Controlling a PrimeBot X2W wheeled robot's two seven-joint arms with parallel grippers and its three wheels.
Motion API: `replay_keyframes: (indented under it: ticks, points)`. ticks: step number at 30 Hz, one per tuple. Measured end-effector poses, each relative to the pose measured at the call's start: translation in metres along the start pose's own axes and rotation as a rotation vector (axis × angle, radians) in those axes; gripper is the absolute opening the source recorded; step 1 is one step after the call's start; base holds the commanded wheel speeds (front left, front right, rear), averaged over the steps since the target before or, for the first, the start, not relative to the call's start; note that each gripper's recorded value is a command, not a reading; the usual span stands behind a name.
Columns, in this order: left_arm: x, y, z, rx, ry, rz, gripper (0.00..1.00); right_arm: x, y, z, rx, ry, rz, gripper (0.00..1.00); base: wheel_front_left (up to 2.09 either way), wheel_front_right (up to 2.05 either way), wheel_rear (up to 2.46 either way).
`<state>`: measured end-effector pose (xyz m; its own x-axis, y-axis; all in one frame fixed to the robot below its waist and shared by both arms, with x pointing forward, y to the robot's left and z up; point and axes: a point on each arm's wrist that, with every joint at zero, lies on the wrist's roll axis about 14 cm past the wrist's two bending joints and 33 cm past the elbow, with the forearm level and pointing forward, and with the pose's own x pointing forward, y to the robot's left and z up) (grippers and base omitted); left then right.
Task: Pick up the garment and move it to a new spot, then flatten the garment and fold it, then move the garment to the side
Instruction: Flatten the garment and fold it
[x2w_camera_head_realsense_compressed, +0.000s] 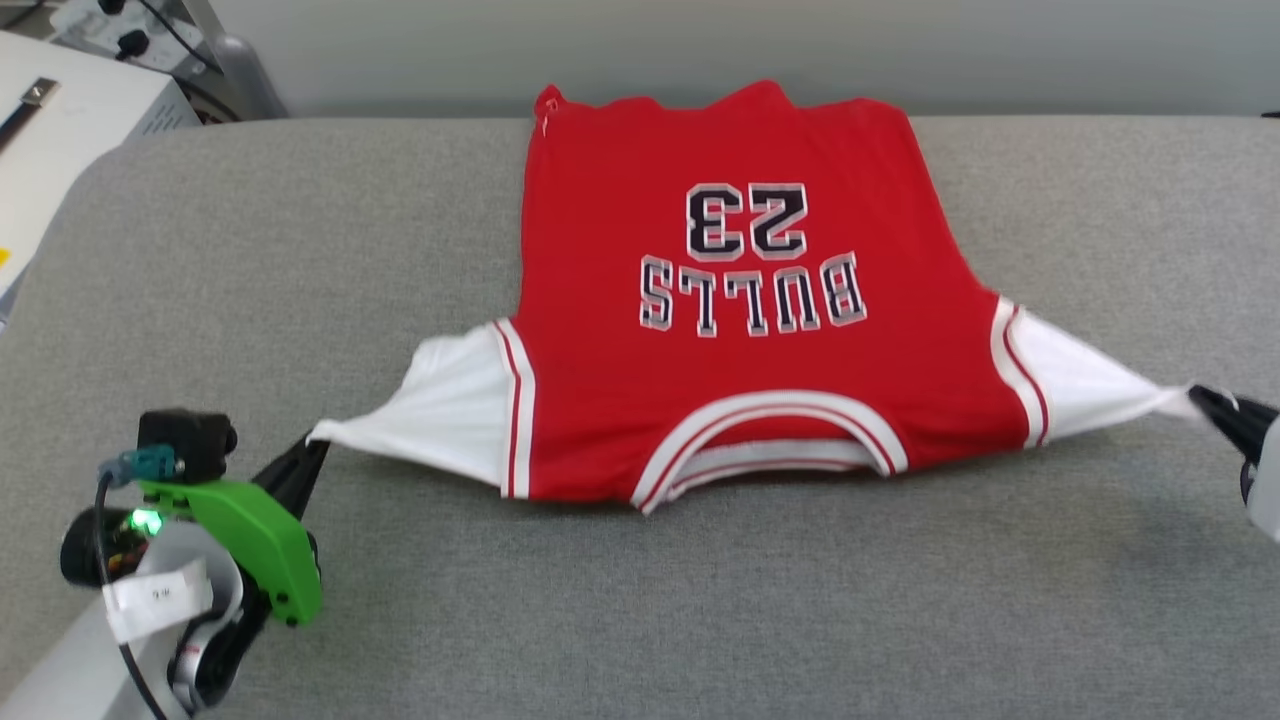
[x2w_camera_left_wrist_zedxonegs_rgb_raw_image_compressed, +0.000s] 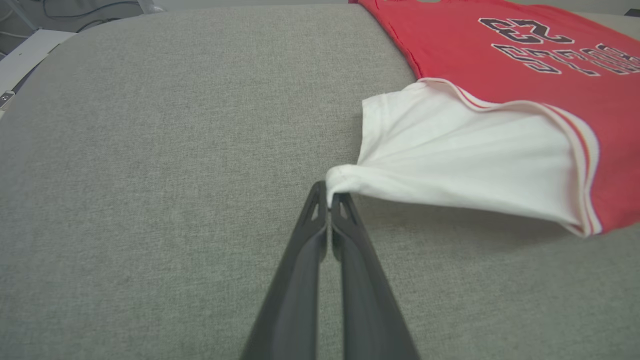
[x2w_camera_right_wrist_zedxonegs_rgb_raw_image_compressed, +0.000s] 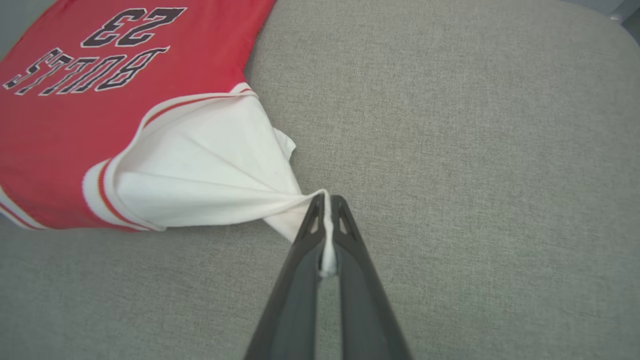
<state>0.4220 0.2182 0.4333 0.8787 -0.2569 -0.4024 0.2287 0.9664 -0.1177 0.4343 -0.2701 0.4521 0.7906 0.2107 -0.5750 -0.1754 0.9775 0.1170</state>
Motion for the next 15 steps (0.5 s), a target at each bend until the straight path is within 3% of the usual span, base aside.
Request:
replay_keyframes:
  ticks: [15]
  points:
    - [-0.065,-0.030,-0.052,-0.092,0.090,-0.024,0.00,-0.062,-0.004,-0.084,0.086,0.203,0.000,0.00,0.00,0.00,0.00]
